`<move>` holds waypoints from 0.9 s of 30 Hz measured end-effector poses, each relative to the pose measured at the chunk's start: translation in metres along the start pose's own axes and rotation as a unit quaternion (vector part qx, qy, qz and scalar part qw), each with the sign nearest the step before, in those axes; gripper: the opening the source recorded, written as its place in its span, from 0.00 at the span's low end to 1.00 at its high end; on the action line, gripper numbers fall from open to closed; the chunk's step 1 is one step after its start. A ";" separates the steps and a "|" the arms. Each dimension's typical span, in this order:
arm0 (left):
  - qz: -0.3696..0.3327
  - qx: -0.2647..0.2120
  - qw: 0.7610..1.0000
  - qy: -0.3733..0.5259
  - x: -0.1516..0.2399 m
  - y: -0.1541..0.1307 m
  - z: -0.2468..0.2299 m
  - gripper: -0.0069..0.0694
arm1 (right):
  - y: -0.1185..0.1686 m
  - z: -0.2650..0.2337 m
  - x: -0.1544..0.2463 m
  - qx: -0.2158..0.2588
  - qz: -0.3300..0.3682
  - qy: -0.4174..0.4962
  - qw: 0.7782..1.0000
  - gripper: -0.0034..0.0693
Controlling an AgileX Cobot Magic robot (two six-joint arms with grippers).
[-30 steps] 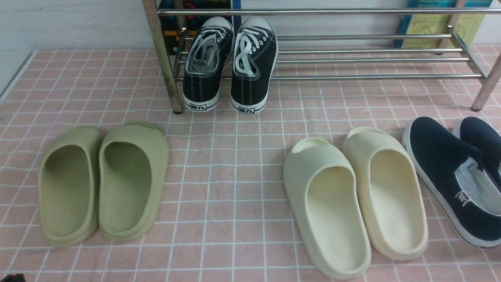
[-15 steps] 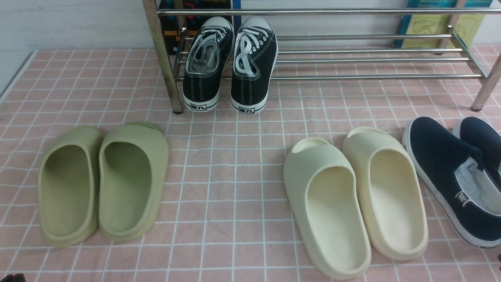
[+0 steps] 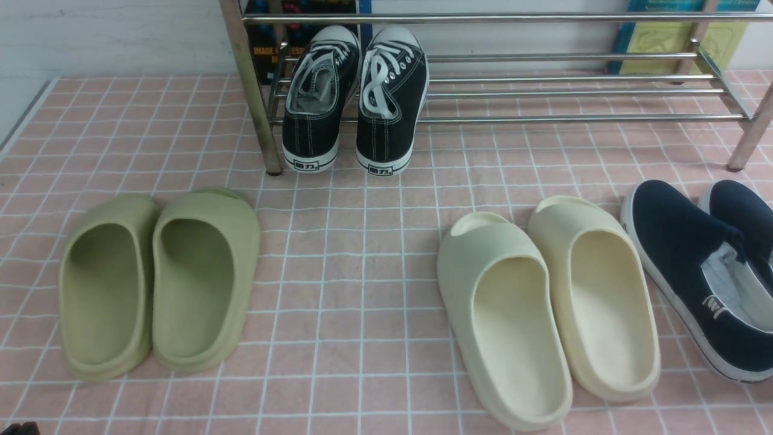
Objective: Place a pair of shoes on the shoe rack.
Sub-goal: Use the right arm to grab the shoe closest to it
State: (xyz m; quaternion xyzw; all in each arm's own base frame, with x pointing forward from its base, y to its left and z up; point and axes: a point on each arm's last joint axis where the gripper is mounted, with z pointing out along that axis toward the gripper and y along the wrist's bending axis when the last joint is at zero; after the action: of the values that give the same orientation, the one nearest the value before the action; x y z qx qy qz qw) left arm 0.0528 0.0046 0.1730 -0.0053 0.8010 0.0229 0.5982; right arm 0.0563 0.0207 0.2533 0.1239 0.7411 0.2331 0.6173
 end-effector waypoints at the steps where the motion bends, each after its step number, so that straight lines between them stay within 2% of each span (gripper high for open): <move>1: 0.000 0.000 1.000 0.000 0.000 0.000 0.000 0.20 | 0.005 0.001 -0.009 0.012 -0.022 0.012 1.000 0.05; 2: 0.000 0.000 1.000 0.000 0.000 0.000 0.000 0.20 | 0.010 0.003 -0.019 0.013 -0.052 0.039 0.998 0.03; 3: 0.000 0.000 1.000 0.000 0.000 0.000 0.000 0.20 | 0.011 0.004 -0.021 0.012 -0.052 0.044 0.998 0.03; 4: 0.000 0.000 1.000 0.000 0.000 0.000 0.000 0.20 | 0.020 0.009 -0.040 0.026 -0.099 0.099 0.990 0.02; 7: 0.000 0.000 1.000 0.000 0.000 0.000 0.000 0.20 | 0.029 0.026 -0.074 0.063 -0.172 0.220 0.958 0.02; 8: 0.000 0.000 1.000 0.000 0.000 0.000 0.000 0.20 | 0.028 0.026 -0.074 0.066 -0.175 0.221 0.957 0.02; 10: 0.000 0.000 1.000 0.000 0.000 0.000 0.000 0.20 | 0.029 0.043 -0.092 0.081 -0.199 0.291 0.932 0.02; 12: 0.000 0.000 1.000 0.000 0.000 0.000 0.000 0.20 | 0.030 0.061 -0.099 0.076 -0.212 0.339 0.913 0.02; 13: 0.000 0.000 1.000 0.000 0.000 0.000 0.000 0.20 | 0.030 0.063 -0.100 0.074 -0.213 0.341 0.912 0.02; 15: 0.001 0.000 1.000 0.000 0.000 0.000 0.000 0.21 | 0.030 0.086 -0.098 0.063 -0.223 0.397 0.888 0.03; 17: 0.001 0.000 1.000 0.000 0.000 0.000 0.000 0.21 | 0.025 0.111 -0.091 0.073 -0.240 0.446 0.859 0.05; 18: 0.001 0.000 1.000 0.000 0.000 0.000 0.000 0.21 | 0.024 0.116 -0.089 0.076 -0.239 0.453 0.855 0.05; 19: 0.001 0.000 1.000 0.000 0.000 0.000 0.000 0.21 | 0.019 0.133 -0.081 0.089 -0.255 0.483 0.833 0.08; 21: 0.001 0.000 1.000 0.000 0.000 0.000 0.000 0.21 | 0.016 0.144 -0.075 0.100 -0.265 0.498 0.819 0.11; 22: 0.001 0.000 1.000 0.000 0.000 0.000 0.000 0.21 | 0.012 0.161 -0.064 0.120 -0.279 0.518 0.800 0.20; 25: 0.001 0.000 1.000 0.000 0.000 0.000 0.000 0.22 | 0.003 0.190 -0.048 0.152 -0.277 0.531 0.786 0.34; 27: 0.001 -0.001 1.000 0.000 0.000 0.000 0.000 0.22 | -0.004 0.207 -0.038 0.164 -0.277 0.532 0.783 0.48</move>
State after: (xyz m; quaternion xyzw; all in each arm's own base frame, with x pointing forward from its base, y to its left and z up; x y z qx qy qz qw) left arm 0.0528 0.0046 0.1730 -0.0045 0.8010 0.0242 0.5982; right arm 0.2661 0.0398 0.2569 -0.1308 0.9814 -0.0444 0.1331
